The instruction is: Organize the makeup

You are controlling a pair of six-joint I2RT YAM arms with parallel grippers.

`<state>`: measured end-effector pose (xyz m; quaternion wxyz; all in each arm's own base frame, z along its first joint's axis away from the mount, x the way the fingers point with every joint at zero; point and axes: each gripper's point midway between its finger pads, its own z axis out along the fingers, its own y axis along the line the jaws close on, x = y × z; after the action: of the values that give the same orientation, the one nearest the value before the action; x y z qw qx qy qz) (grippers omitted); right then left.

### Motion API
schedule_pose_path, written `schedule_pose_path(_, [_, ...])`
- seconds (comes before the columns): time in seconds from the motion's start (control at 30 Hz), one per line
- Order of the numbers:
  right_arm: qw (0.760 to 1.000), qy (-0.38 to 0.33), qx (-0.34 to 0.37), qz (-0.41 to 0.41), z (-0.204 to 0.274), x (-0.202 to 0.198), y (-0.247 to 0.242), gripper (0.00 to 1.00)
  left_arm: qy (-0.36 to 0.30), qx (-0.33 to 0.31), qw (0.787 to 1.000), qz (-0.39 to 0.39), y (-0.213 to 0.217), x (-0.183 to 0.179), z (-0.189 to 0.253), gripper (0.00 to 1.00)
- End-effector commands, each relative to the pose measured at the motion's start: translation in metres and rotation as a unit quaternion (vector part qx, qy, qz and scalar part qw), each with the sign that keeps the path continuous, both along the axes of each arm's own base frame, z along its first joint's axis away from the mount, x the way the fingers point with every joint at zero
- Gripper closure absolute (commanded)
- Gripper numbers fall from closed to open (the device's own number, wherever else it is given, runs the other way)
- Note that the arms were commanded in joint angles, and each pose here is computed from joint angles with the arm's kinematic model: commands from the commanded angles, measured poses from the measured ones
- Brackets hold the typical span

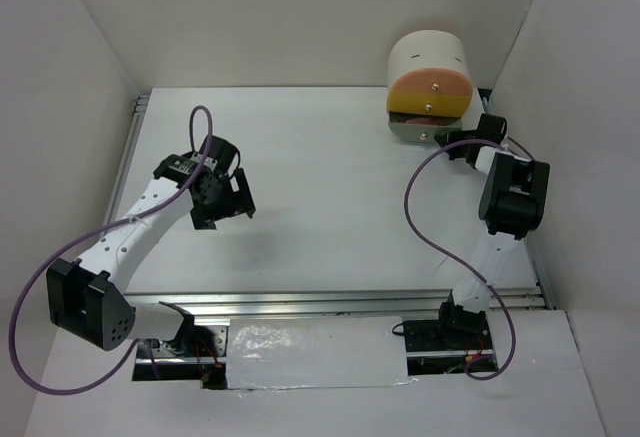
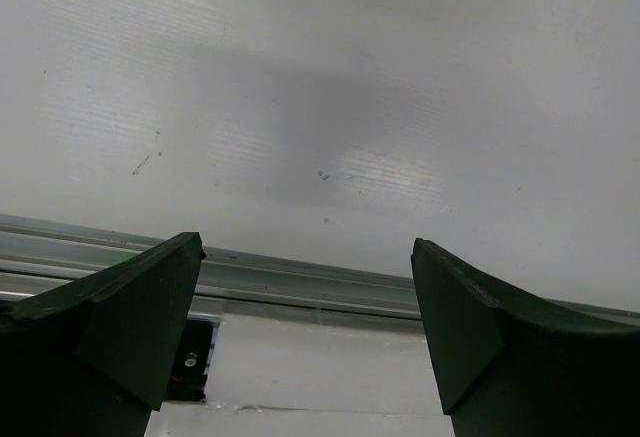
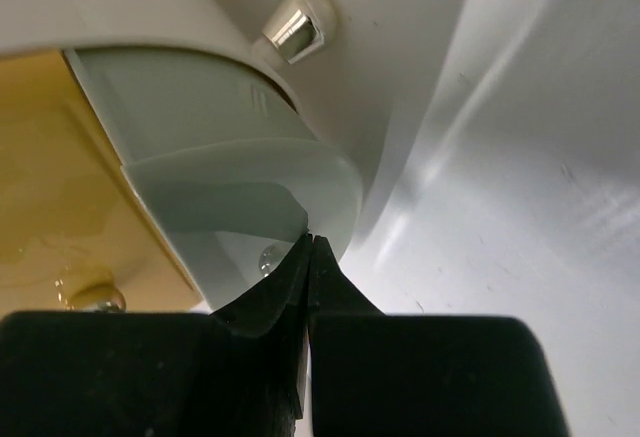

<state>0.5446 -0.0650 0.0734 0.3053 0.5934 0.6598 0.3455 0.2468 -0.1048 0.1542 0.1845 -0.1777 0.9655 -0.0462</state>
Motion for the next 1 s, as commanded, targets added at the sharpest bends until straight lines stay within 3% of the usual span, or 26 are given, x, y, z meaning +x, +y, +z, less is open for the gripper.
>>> schedule_pose_path(0.0, [1.0,-0.019,0.003,-0.003,0.012,0.018,-0.008,1.0,-0.007,0.003,1.0,0.013,0.002,0.006,0.008,0.01])
schedule_pose_path(0.97, [0.999,-0.035,0.019,-0.023,0.009,0.069,-0.047,1.0,0.017,0.011,1.0,0.012,-0.011,0.038,0.002,0.01])
